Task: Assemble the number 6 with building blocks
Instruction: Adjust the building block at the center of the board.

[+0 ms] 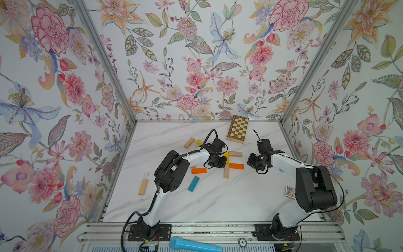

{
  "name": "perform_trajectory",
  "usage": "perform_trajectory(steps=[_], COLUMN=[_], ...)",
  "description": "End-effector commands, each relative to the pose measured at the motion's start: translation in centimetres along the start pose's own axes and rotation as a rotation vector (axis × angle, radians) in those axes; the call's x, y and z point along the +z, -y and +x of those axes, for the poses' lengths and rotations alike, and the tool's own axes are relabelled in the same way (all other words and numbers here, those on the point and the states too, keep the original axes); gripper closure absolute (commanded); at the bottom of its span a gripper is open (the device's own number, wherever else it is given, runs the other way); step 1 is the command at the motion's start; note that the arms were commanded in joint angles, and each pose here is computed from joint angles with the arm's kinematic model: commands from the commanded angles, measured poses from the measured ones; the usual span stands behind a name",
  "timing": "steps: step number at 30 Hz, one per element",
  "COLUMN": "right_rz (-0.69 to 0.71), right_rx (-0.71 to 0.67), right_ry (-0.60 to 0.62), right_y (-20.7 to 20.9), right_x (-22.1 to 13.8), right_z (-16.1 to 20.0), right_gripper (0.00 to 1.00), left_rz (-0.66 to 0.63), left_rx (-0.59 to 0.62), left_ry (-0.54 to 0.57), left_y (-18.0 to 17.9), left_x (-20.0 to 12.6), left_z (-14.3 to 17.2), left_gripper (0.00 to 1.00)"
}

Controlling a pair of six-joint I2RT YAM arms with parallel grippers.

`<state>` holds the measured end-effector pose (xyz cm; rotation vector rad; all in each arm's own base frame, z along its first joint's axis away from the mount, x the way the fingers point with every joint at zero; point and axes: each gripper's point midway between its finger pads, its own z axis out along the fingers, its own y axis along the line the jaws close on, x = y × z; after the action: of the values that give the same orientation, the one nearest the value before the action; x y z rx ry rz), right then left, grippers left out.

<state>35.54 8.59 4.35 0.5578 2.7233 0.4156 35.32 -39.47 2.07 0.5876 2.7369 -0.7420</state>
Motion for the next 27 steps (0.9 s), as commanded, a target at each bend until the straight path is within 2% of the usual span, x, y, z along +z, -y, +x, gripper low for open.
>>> perform_trajectory(steps=[1, 16, 23, 27], right_rz=[0.030, 0.093, 0.036, -0.016], right_rx=[-0.020, -0.076, -0.163, -0.263], right_ry=[-0.028, -0.017, 0.070, 0.167], right_y=[-0.3, 0.6, -0.9, -4.0], right_x=[0.3, 0.4, -0.7, -2.5], right_z=[0.3, 0.1, 0.2, 0.8], right_gripper=[0.71, 0.71, 0.71, 0.71], left_rz=[-0.070, -0.106, -0.104, -0.071], left_rx=[0.003, -0.011, -0.039, -0.041], left_ry=[-0.094, -0.069, 0.008, 0.045], left_y=[-1.6, -2.4, -3.2, -3.1], left_x=[1.6, 0.6, -1.7, -3.1], left_z=[3.0, 3.0, 1.9, 1.8], left_gripper=[1.00, 1.00, 1.00, 1.00])
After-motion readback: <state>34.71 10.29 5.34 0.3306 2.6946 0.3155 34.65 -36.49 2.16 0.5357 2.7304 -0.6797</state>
